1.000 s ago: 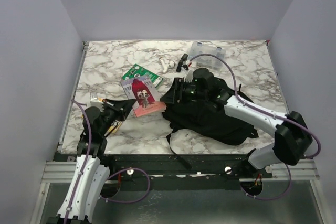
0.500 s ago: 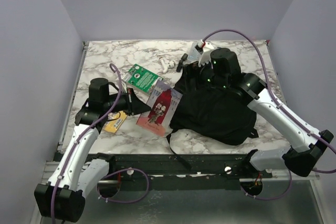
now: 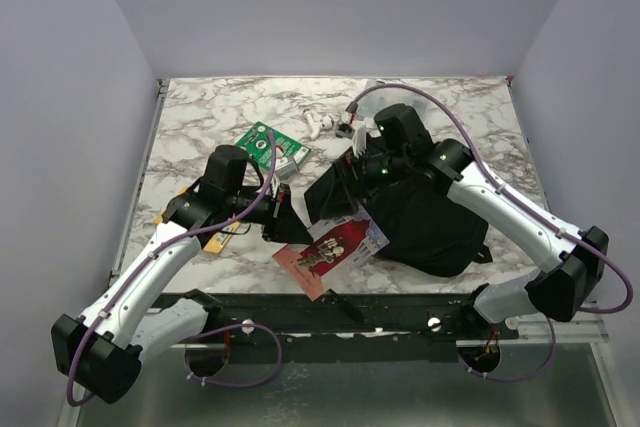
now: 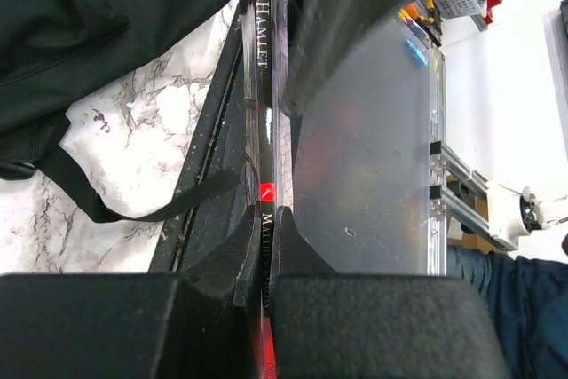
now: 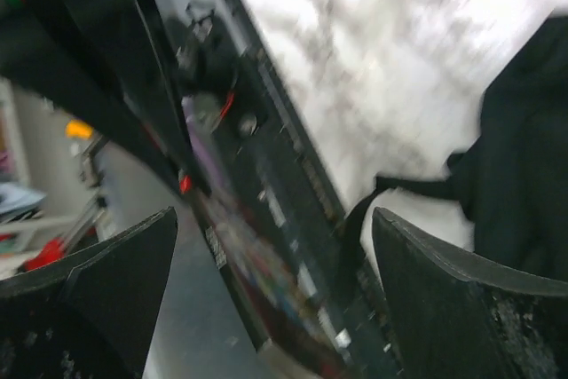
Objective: Pack the student bag
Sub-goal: Pick up the book from the center of the board.
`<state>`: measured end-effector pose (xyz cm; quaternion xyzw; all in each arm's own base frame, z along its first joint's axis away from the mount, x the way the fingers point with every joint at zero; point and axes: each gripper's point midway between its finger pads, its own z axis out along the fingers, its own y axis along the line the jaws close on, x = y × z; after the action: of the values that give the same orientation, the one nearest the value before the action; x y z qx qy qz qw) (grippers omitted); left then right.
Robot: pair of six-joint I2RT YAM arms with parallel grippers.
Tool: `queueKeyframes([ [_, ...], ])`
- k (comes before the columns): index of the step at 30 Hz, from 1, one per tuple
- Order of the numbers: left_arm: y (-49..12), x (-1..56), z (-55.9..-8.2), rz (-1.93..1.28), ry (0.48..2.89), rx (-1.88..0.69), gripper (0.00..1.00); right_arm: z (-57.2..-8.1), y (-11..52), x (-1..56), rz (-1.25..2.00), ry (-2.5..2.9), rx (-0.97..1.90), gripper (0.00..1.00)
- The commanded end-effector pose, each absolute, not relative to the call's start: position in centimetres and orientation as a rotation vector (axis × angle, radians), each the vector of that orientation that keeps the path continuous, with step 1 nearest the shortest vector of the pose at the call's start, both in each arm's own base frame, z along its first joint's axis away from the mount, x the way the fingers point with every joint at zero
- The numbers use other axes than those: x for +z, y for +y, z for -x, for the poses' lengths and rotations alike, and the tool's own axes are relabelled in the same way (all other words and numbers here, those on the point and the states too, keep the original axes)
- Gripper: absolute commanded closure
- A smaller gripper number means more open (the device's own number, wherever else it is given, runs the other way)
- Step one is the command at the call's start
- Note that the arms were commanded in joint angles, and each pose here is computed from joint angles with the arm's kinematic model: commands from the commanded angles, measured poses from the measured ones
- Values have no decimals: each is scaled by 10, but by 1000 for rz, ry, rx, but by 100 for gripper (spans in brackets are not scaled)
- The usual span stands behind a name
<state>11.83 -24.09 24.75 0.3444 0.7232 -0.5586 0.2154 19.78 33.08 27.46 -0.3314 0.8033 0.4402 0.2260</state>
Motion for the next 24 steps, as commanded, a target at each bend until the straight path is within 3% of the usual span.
queueKeyframes([
  [1, -241, 262, -110, -1063, 1880, -1572, 100, -138, 318, 301, 946, 2145, 1533, 6],
  [5, -243, 266, -109, -1083, 1866, -1597, 100, -112, 311, 308, 936, 2113, 1705, 7],
  [12, -244, 279, -110, -1081, 1832, -1601, 100, -101, 297, 284, 937, 2159, 1652, 20],
  [18, -249, 287, -107, -1055, 1825, -1624, 100, -96, 294, 269, 949, 2182, 1667, 57],
  [21, -249, 288, -113, -1010, 1850, -1588, 100, -106, 292, 260, 879, 2219, 1572, 93],
  [22, -249, 288, -115, -993, 1859, -1574, 100, -114, 291, 254, 834, 2249, 1505, 100],
  [24, -249, 287, -124, -934, 1892, -1533, 100, -130, 285, 243, 756, 2294, 1366, 100],
])
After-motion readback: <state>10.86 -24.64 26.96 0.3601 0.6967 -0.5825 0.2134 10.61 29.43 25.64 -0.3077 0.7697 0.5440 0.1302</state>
